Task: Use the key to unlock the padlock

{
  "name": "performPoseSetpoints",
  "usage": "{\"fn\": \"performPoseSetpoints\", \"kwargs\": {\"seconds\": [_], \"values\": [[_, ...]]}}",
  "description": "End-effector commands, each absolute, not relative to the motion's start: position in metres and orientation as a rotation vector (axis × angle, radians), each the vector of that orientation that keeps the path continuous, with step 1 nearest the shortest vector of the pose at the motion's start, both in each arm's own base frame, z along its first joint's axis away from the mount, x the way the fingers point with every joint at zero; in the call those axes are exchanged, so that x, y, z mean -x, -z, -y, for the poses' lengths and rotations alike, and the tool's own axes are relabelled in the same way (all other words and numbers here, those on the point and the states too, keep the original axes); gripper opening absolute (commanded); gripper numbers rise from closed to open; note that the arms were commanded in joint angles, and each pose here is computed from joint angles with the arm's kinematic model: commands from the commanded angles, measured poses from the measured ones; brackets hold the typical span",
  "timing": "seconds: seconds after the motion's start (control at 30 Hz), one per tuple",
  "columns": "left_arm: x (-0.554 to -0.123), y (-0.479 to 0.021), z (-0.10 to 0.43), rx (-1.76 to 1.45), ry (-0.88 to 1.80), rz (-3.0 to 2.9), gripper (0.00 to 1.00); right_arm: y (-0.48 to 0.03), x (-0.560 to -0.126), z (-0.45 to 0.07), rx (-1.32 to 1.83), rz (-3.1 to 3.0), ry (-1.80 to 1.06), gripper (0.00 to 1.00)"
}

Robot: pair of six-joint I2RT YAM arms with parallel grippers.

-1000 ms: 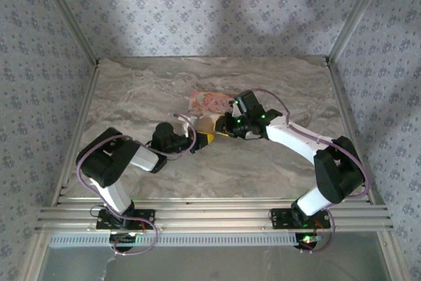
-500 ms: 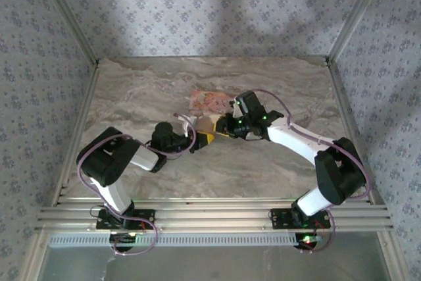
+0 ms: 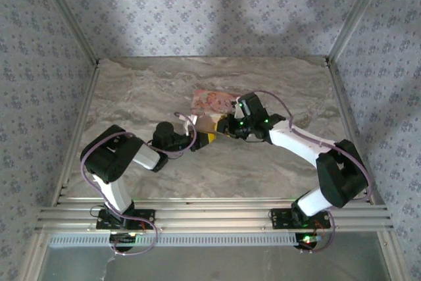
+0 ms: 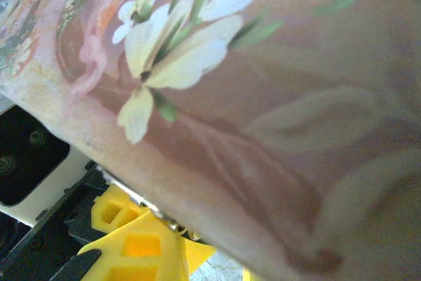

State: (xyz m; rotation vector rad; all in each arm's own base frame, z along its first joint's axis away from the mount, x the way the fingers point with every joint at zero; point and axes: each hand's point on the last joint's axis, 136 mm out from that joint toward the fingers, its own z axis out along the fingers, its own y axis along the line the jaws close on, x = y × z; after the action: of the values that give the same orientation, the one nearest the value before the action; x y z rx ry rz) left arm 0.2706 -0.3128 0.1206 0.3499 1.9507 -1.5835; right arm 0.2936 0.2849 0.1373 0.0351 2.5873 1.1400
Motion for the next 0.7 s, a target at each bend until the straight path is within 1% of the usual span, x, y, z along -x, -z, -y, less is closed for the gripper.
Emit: {"fn": "performPoseSetpoints", "kwargs": {"seconds": [0.0, 0.13, 0.3, 0.4, 0.5, 0.6, 0.67], "values": [[-0.288, -0.207, 0.317, -0.392, 1.656, -1.647, 0.00, -0.152, -0.266, -0.306, 0.131, -2.560, -1.321, 0.00], [-0.289, -0.216, 0.323, -0.388, 1.700, -1.639, 0.00, -0.154, -0.266, -0.311, 0.112, -2.517, -1.382, 0.00], [-0.288, -0.212, 0.327, -0.380, 1.700, -1.650, 0.00, -0.158, -0.268, -0.312, 0.100, -2.489, -1.403, 0.00], [-0.286, -0.202, 0.326, -0.388, 1.642, -1.671, 0.00, -0.160, -0.268, -0.310, 0.089, -2.499, -1.380, 0.00], [-0.278, -0.197, 0.326, -0.450, 1.523, -1.681, 0.00, -0.160, -0.265, -0.308, 0.085, -2.526, -1.341, 0.00], [-0.269, -0.201, 0.329, -0.522, 1.402, -1.680, 0.00, -0.161, -0.261, -0.310, 0.094, -2.526, -1.340, 0.00], [-0.269, -0.207, 0.330, -0.524, 1.395, -1.677, 0.00, -0.161, -0.260, -0.310, 0.100, -2.521, -1.336, 0.00]]}}
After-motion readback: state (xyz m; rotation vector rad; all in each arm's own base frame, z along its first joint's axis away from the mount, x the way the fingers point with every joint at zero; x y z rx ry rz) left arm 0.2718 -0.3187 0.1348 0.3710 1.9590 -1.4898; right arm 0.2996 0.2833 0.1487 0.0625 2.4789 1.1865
